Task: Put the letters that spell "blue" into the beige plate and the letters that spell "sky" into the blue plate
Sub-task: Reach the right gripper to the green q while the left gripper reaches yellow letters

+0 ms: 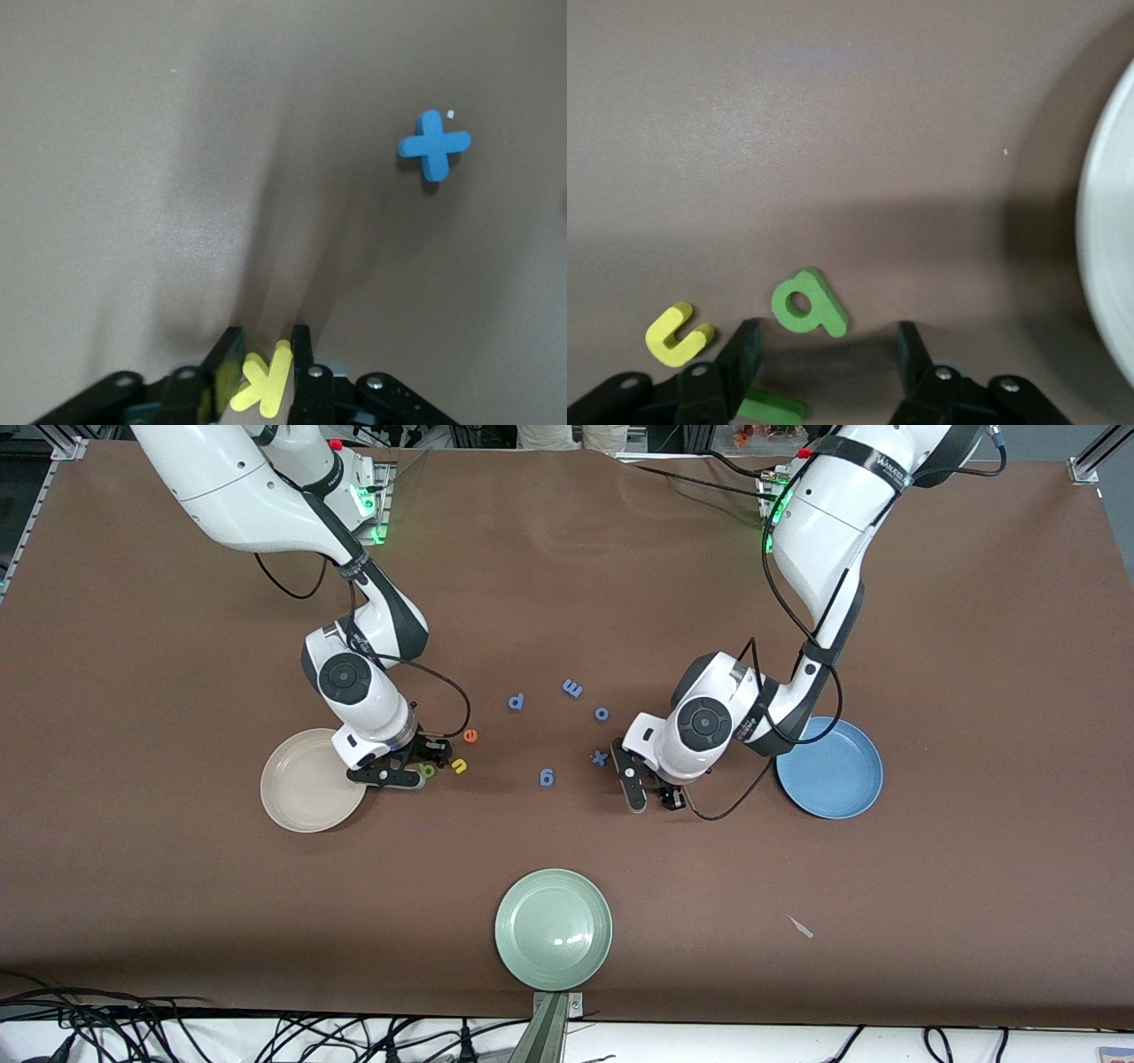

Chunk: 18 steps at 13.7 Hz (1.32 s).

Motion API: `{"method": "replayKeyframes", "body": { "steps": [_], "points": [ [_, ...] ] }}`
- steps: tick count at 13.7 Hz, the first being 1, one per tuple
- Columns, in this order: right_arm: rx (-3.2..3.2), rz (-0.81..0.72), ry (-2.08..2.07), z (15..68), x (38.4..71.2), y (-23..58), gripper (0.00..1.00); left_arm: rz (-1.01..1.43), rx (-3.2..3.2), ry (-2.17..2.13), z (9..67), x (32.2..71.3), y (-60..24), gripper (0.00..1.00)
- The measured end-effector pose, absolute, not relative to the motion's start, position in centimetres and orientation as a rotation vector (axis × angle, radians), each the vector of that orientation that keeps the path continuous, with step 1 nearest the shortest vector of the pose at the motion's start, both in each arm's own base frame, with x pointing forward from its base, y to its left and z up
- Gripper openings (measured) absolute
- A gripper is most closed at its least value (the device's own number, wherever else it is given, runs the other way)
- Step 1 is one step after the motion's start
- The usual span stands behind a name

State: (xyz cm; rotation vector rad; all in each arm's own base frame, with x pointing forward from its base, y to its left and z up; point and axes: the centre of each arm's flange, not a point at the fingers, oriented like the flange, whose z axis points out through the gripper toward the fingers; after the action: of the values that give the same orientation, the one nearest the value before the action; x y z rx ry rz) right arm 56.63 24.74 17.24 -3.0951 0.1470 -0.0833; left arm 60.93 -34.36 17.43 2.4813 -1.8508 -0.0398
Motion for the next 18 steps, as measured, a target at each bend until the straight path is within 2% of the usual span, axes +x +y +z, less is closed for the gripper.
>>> {"method": "replayKeyframes", "body": {
  "steps": [1, 2, 3, 4, 5, 10, 13, 14, 15, 16, 18],
  "points": [
    [-3.096, -0.084, 0.144, 17.2, 56.6, 24.8, 0.69, -0.063, 2.479, -1.866, 17.4, 60.8, -34.3, 0.28],
    [-3.096, -0.085, 0.143, 17.3, 56.6, 24.8, 0.65, -0.074, 2.477, -1.887, 17.4, 60.7, -34.2, 0.29],
    [-3.097, -0.086, 0.141, 17.3, 56.6, 24.8, 0.64, -0.079, 2.475, -1.908, 17.4, 60.7, -34.2, 0.25],
    [-3.096, -0.088, 0.14, 17.3, 56.6, 24.9, 0.56, -0.083, 2.474, -1.921, 17.4, 60.7, -34.2, 0.25],
    [-3.095, -0.09, 0.139, 17.3, 56.6, 24.9, 0.53, -0.087, 2.473, -1.927, 17.4, 60.7, -34.2, 0.25],
    [-3.089, -0.108, 0.127, 17.4, 56.6, 25.2, 0.54, -0.246, 2.523, -1.912, 20.1, 61.6, -31.3, 0.25],
    [-3.089, -0.114, 0.12, 17.5, 56.6, 25.2, 0.5, -0.368, 2.602, -1.81, 23.4, 63.3, -25.4, 0.25],
    [-3.089, -0.115, 0.12, 17.5, 56.6, 25.2, 0.44, -0.396, 2.633, -1.767, 23.8, 64.1, -22.4, 0.25],
    [-3.089, -0.115, 0.119, 17.5, 56.6, 25.2, 0.44, -0.414, 2.652, -1.736, 23.9, 64.9, -19.2, 0.25],
    [-3.088, -0.118, 0.119, 17.5, 56.6, 25.3, 0.38, -0.429, 2.661, -1.703, 24.0, 65.4, -16.3, 0.25],
    [-3.089, -0.122, 0.112, 17.5, 56.6, 25.3, 0.36, -0.469, 2.675, -1.633, 23.9, 65.0, -11.6, 0.25]
  ]
}}
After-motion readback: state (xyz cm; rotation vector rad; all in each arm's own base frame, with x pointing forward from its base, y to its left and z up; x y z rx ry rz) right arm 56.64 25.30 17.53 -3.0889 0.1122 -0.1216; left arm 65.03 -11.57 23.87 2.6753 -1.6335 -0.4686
